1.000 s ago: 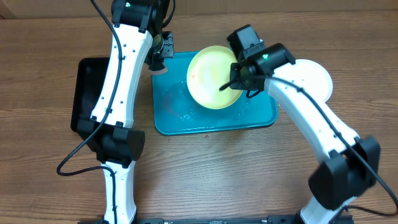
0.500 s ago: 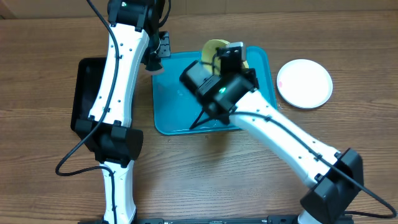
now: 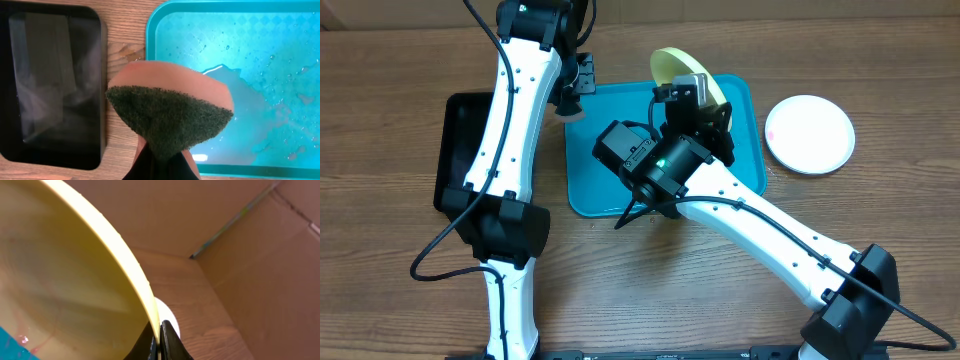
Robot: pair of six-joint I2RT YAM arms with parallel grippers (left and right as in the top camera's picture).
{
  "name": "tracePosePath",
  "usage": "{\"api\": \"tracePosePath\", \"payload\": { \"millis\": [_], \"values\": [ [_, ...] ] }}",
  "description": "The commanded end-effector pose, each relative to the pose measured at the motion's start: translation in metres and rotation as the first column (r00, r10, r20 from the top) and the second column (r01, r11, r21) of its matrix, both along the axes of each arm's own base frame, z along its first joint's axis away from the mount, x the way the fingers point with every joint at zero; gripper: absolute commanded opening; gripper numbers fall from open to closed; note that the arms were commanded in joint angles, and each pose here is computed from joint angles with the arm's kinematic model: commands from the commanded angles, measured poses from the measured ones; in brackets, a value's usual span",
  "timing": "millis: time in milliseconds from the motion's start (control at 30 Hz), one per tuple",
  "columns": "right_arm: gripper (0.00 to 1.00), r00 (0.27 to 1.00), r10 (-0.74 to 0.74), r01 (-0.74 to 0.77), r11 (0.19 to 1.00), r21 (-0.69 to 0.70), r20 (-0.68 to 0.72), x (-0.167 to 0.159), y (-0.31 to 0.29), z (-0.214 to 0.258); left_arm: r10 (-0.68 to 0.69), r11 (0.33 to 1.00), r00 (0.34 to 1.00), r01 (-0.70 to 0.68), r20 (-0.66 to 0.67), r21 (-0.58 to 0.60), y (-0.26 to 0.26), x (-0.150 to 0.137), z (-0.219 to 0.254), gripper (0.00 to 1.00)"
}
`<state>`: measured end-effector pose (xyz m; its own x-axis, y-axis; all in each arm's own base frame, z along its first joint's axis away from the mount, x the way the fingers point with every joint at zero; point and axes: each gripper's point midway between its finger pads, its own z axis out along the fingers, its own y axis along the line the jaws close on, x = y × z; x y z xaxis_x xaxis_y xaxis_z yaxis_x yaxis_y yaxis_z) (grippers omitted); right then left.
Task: Clean dirty plates on tray and stack at the side
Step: 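Carry the yellow plate right and stack it on the white plate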
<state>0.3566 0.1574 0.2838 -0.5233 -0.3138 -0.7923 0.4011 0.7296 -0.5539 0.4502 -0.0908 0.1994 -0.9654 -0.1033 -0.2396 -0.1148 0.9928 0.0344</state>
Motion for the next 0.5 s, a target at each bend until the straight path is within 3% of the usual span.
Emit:
{"api": "tracePosePath", "payload": {
  "millis": [0, 167, 300, 467],
  "values": [
    [0.04, 0.998, -0.064, 0.06, 0.984, 0.167, 0.016, 0.002, -0.008, -0.01, -0.012, 1.0, 1.0, 0.012, 0.011, -0.009, -0.001, 0.0, 0.004, 0.04],
    [0.04, 0.965, -0.076, 0.166, 0.918, 0.36, -0.251, 0.01, -0.025, -0.061, -0.013, 1.0, 1.0, 0.013, 0.011, -0.012, -0.001, 0.0, 0.004, 0.04],
    [0.04, 0.9, 0.046, 0.201, 0.838, 0.508, -0.433, 0.031, -0.04, -0.091, -0.013, 1.0, 1.0, 0.013, 0.011, -0.012, -0.001, 0.0, 0.004, 0.04],
    [0.04, 0.85, 0.217, 0.254, 0.63, 0.734, -0.48, 0.058, -0.082, -0.108, -0.013, 1.0, 1.0, 0.013, 0.014, -0.013, -0.002, 0.0, 0.004, 0.04]
  ]
}}
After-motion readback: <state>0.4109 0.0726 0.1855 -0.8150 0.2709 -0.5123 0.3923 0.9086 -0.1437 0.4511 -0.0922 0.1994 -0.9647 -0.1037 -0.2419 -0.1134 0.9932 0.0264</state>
